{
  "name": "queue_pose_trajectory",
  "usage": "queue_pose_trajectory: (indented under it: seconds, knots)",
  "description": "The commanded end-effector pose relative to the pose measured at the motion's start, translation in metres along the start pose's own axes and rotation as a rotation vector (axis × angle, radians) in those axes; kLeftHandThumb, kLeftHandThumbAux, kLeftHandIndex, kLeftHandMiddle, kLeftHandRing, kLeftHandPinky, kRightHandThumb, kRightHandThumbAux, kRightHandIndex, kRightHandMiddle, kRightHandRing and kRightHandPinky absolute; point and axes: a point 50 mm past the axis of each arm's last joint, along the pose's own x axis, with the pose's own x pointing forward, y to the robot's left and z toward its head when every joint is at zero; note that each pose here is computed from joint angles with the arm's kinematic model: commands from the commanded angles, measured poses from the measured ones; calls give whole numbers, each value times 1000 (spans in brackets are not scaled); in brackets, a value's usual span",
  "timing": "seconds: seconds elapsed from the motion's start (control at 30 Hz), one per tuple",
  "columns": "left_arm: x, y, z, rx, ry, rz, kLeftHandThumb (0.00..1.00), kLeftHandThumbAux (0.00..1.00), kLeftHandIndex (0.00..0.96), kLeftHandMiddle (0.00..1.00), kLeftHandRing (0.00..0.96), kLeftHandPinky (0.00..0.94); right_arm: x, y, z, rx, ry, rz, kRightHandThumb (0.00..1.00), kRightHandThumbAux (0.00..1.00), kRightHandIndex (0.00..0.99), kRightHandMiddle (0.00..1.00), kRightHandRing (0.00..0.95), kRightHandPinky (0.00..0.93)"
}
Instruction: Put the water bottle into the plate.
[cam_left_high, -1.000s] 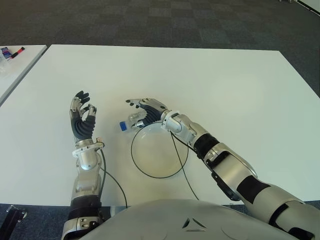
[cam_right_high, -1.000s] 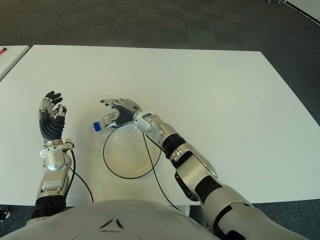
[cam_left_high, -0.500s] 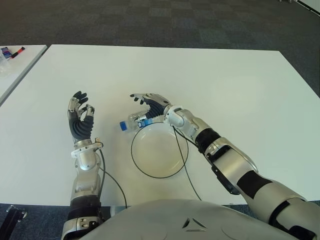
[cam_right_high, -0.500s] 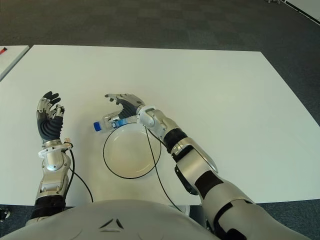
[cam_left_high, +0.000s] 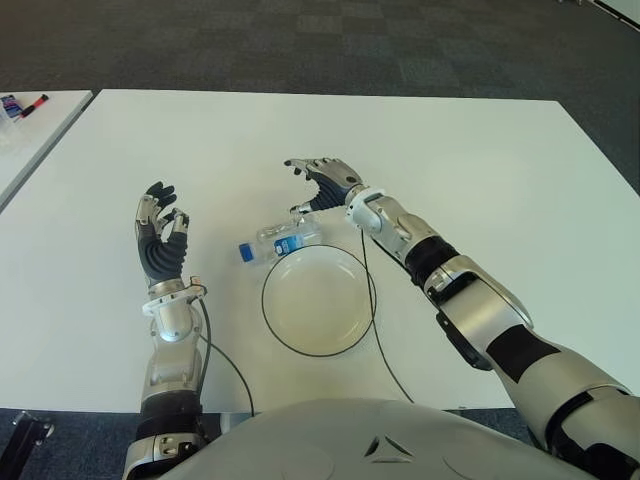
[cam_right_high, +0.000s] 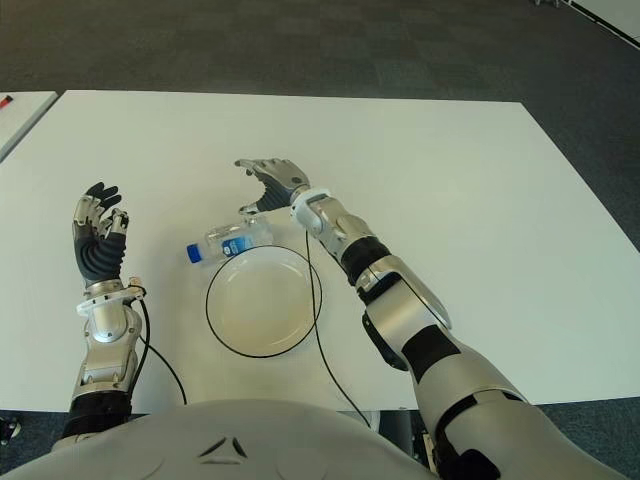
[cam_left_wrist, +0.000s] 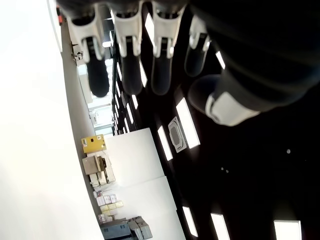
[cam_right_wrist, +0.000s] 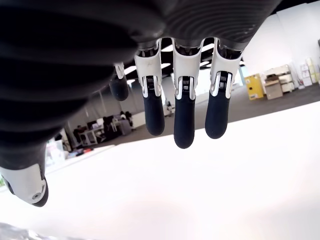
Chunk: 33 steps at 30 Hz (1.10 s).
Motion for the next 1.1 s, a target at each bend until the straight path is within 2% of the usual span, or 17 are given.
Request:
queue_pose_trajectory:
  seconds: [0.03,0.37,0.57,0.8,0.97,1.1]
  knots:
    - [-2,-3,-2,16,12,-9,656,601,174,236,238,289,-1,4,-2,-9,18,7,472,538,85,266,319,317]
    - [-1,-2,-3,22,11,-18,678,596,183,253,256,314,-2,5,-2,-6,9,-3,476,547,76,293,336,355]
    - [-1,-2,-2,22,8,-24,682,592,183,256,260,313,-3,6,-2,-4,4,-13,462,552,72,308,344,338]
    - [-1,-2,-2,17,5,-26,675,588,179,253,256,307,-4,7,-2,-2,-2,-21,452,557,84,328,359,358]
    - [-1,-2,-2,17,10,-24,675,590,179,252,254,304,-5,8,-3,-7,-6,-13,424,549,83,321,349,329]
    - [0,-3,-1,24,11,-25,677,598,178,252,256,305,-7,11,-3,-1,-20,10,419,544,87,309,346,355]
